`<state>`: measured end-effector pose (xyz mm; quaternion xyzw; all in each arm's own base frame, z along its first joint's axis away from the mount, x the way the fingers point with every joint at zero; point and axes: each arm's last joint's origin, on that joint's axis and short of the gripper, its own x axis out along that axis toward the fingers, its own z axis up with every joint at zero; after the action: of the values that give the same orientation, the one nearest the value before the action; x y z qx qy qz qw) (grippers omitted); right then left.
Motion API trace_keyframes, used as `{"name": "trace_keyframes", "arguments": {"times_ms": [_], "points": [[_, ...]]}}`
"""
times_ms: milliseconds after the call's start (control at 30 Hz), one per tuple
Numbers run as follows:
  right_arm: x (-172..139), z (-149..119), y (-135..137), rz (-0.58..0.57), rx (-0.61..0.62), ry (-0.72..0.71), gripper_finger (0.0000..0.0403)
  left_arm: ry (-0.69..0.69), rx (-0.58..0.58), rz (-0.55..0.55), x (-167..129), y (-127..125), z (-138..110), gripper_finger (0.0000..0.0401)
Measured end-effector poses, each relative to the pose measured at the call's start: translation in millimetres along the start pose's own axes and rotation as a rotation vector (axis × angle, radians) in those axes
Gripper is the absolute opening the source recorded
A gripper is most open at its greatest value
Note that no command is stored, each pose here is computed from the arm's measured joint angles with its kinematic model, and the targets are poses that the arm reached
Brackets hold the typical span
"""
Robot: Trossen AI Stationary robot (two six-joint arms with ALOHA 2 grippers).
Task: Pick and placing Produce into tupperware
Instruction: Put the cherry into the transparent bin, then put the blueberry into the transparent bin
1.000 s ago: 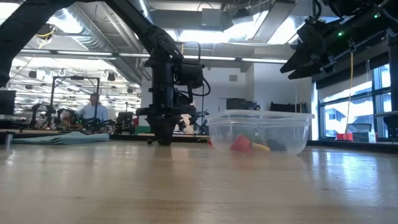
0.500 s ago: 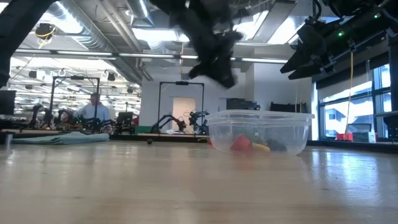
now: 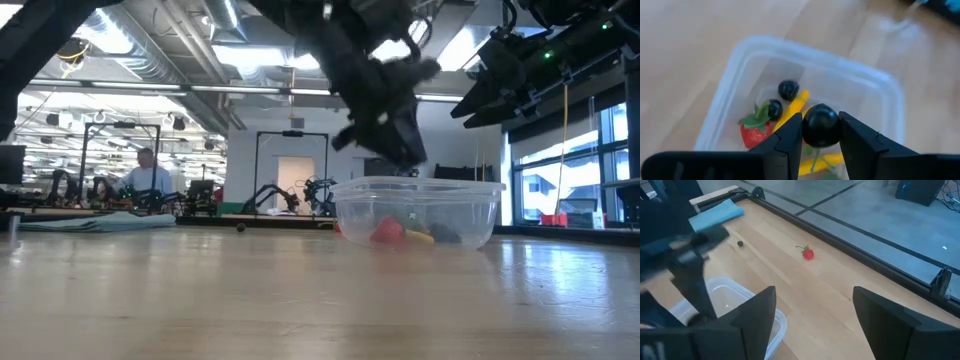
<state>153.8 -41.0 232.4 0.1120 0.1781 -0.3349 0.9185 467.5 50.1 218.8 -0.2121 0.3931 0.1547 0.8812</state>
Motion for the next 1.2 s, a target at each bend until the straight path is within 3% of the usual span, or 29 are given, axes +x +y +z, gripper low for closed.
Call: {"name": "trace_keyframes", "arguments": {"times_ms": [133,300,600,767,1000,1200], "points": [[0,0,0,0.000,0.002,0.000,0.0266,0.050,-0.002,0.024,21,6,-10,0.0107],[0,0,0,0.000,0.002,0.001,0.0266,0.056,-0.003,0.032,26,8,-12,0.0115],[0,0,0,0.000,0.002,0.002,0.0266,0.084,-0.047,-0.027,26,14,-9,0.0160],[0,0,0,0.000,0.002,0.001,0.0266,0.091,-0.056,-0.051,23,19,-5,0.0216],[0,0,0,0.000,0.002,0.001,0.0266,0.015,-0.035,-0.070,-25,30,21,0.0303],[0,-1,0,-0.002,0.000,0.005,0.0266,-0.106,0.037,0.038,-96,46,43,0.0323]]}}
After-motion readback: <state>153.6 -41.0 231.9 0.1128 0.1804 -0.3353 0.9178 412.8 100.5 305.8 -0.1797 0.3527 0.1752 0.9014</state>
